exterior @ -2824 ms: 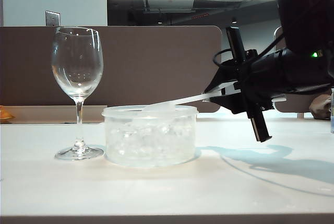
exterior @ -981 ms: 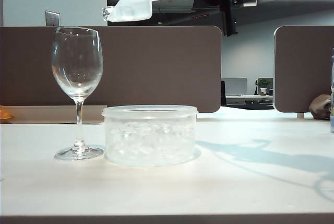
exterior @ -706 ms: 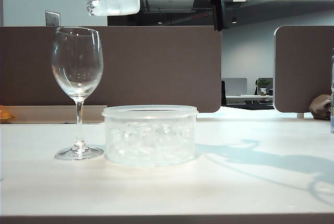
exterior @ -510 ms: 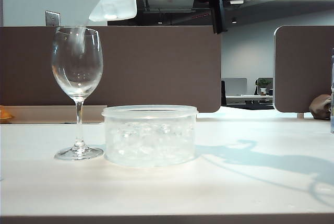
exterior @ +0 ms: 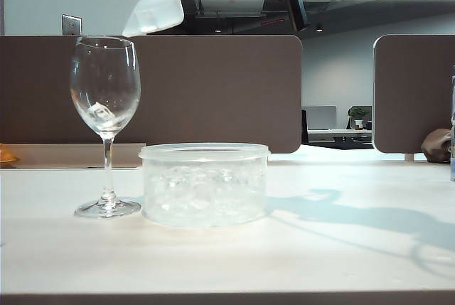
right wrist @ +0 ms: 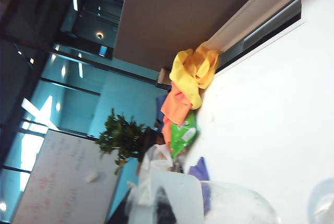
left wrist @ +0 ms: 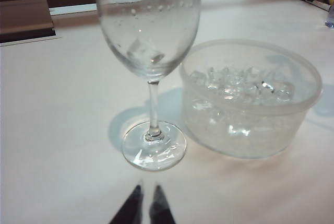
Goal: Pick up an ice shovel filled with ice cubes and pour the ice from the shovel into the glass.
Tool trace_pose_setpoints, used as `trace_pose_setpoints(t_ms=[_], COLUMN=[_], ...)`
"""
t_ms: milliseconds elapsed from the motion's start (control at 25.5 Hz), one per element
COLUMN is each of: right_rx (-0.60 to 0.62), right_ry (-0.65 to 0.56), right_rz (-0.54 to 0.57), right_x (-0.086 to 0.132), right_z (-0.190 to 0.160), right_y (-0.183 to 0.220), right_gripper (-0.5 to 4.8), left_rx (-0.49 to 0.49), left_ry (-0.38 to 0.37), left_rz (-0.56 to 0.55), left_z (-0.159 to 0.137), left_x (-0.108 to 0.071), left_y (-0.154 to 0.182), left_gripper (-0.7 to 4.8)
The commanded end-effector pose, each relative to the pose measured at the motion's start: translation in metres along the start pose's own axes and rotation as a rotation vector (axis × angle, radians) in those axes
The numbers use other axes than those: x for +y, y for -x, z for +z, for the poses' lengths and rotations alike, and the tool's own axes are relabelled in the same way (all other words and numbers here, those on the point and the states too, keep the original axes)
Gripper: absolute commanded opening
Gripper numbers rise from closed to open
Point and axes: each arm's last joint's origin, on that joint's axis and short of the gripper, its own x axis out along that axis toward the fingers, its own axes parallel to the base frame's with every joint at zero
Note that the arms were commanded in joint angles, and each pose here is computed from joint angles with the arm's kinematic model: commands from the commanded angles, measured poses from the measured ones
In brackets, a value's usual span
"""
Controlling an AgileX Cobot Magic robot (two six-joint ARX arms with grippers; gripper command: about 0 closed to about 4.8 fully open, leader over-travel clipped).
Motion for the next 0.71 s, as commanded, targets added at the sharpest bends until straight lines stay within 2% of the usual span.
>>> trace_pose_setpoints(t_ms=[39,392,706], right_rx=[0.005,0.021,0.043], right_ry=[0.037,0.067,0.106], right_rz=[0.006,-0.008,0.001], right_x=[0.005,0.005,0.018], right_z=[0.002,0.001,0.008], right_y=[-0.001,-0.004,-0.011], right_gripper=[-0.03,-0.03,-0.03], left_rx=[-0.009,-0.009,-0.009], left_ry=[0.004,0.004,0.004], left_rz=[0.0,0.0,0.0], left_z=[0.001,0.001,0.001], left_x=[0.0,0.0,0.0], left_y=[0.0,0.0,0.0], left_gripper=[0.29,0.29,0.29])
